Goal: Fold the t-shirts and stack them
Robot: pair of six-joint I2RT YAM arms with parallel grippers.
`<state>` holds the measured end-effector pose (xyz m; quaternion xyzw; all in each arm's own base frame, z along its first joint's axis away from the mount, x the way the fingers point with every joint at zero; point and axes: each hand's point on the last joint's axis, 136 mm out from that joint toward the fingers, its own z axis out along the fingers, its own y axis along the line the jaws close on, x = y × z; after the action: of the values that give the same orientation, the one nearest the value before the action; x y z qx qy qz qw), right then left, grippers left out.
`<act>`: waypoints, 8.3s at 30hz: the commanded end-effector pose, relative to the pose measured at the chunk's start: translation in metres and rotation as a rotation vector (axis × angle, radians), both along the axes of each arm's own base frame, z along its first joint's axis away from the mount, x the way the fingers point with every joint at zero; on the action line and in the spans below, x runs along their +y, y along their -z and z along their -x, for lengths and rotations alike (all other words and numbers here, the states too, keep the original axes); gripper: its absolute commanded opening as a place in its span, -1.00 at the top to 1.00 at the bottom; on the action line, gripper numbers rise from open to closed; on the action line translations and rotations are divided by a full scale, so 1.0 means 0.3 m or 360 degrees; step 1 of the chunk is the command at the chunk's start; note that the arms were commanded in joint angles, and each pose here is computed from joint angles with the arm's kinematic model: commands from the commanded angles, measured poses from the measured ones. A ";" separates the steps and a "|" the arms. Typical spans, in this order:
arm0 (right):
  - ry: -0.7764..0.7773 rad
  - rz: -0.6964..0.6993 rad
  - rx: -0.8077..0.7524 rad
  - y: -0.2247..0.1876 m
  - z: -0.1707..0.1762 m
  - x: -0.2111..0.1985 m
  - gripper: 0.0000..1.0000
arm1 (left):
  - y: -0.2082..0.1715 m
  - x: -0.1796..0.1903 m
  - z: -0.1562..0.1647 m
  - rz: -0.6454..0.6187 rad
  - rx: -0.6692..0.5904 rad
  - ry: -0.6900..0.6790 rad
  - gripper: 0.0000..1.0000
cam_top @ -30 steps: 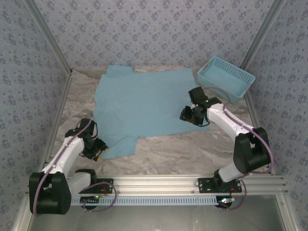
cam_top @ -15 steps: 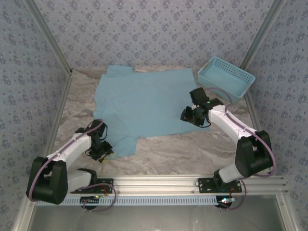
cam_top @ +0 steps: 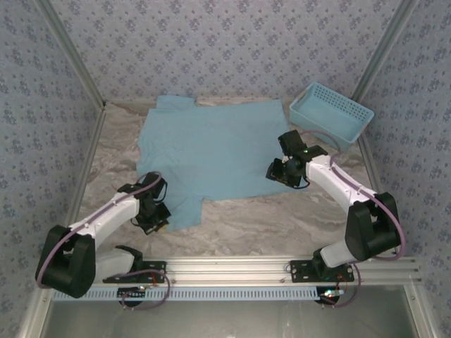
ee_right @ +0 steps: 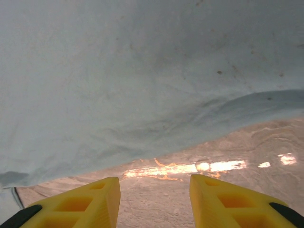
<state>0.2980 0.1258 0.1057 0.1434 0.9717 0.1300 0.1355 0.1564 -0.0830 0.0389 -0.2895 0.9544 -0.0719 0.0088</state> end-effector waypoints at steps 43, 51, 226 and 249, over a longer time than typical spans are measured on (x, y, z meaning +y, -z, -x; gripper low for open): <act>0.0736 0.0267 0.0345 0.171 0.237 -0.365 1.00 | -0.235 0.120 0.143 -0.0112 -0.0238 -0.0319 1.00; 0.0741 0.0322 0.0326 0.113 0.464 -0.353 1.00 | -0.321 0.086 0.081 -0.0104 -0.0582 -0.0234 1.00; 0.0081 -0.0357 -0.0018 0.014 0.091 0.027 0.10 | -0.072 -0.160 -0.565 0.0218 -0.0356 -0.0134 1.00; 0.0220 -0.0342 0.0193 0.071 0.127 -0.045 0.11 | -0.019 -0.444 -0.823 0.0204 -0.0103 0.0786 1.00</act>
<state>0.2670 0.1119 0.0869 0.2260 0.9458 0.2139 0.0933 0.4266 -0.2161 0.0517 -0.1039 0.9801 -0.1570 0.0626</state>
